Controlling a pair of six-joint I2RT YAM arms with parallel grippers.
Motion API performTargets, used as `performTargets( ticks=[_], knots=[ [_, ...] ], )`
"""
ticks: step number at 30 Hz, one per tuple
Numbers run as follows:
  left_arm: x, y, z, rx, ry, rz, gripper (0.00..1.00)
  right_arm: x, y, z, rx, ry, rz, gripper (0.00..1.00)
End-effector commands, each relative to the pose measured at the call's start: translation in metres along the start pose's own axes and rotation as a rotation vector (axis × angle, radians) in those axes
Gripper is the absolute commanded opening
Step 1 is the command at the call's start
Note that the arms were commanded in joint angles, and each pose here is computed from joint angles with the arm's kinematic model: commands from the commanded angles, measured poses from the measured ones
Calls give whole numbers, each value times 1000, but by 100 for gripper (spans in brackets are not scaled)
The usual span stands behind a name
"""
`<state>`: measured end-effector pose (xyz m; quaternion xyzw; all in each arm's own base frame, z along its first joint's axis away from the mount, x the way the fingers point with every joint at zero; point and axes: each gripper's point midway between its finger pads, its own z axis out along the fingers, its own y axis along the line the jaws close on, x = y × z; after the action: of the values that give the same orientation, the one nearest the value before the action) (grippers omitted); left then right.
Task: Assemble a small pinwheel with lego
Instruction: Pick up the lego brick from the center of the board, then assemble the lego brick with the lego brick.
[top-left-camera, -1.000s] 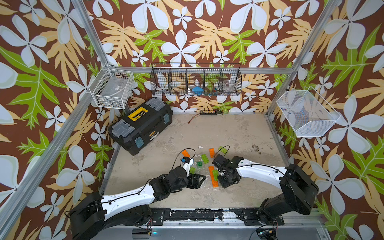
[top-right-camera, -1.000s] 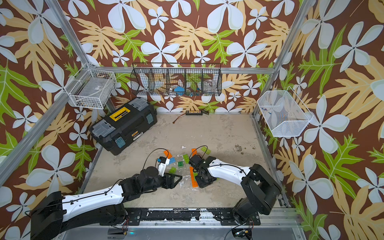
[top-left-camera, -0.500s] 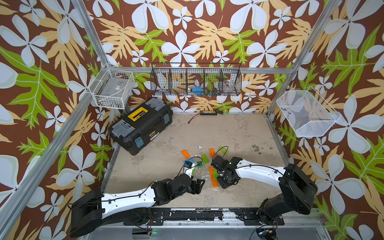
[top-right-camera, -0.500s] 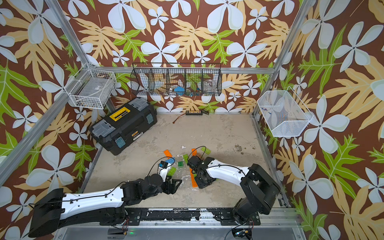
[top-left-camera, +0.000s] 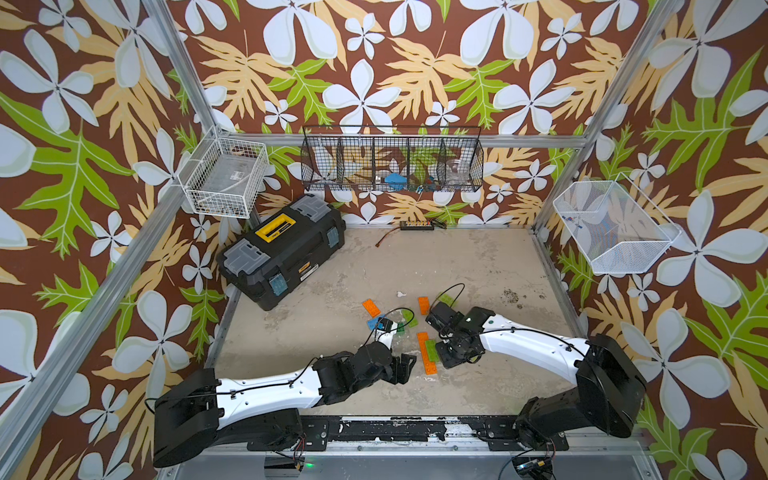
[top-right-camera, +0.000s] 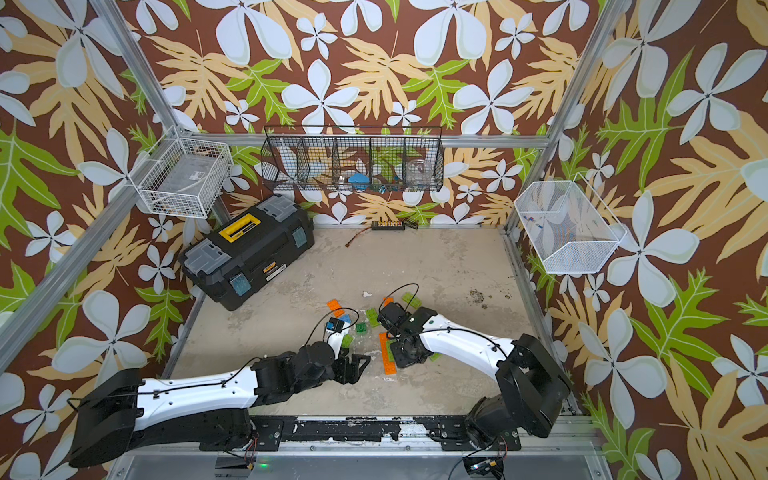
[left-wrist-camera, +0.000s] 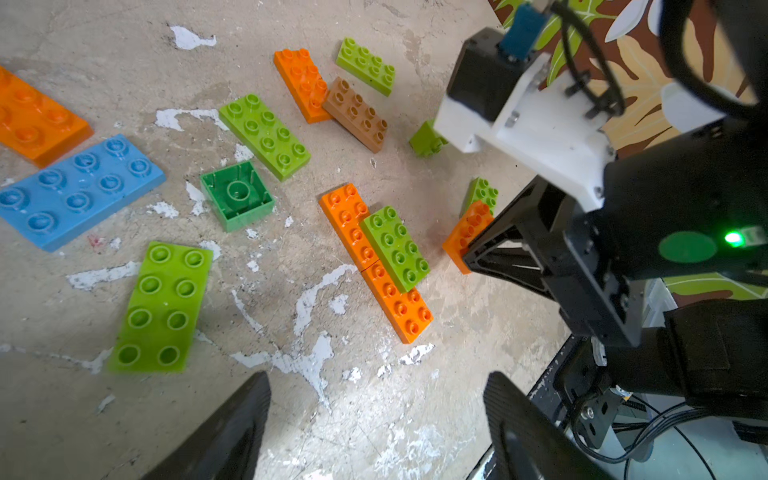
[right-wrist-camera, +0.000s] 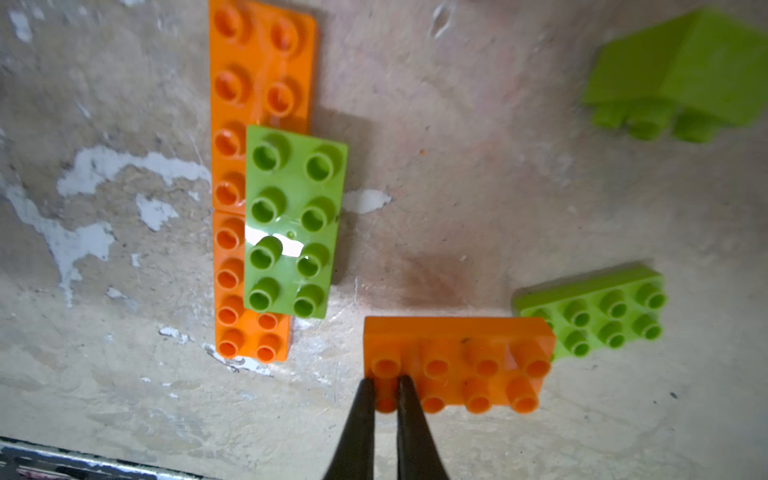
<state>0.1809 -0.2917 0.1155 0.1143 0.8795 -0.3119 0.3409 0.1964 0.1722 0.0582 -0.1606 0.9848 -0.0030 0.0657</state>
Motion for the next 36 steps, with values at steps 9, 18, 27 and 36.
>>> performTargets(
  ticks=[9,18,27,36],
  knots=[
    [-46,12,9,70,-23,-69,84,-53,8,-17,-36,-36,52,12],
    [-65,37,16,83,-29,-116,84,-94,31,-2,-56,-9,23,13],
    [-58,42,16,86,-19,-135,84,-89,37,17,-74,42,10,13],
    [-52,45,15,84,-12,-146,84,-81,34,30,-69,75,20,13]
  ],
)
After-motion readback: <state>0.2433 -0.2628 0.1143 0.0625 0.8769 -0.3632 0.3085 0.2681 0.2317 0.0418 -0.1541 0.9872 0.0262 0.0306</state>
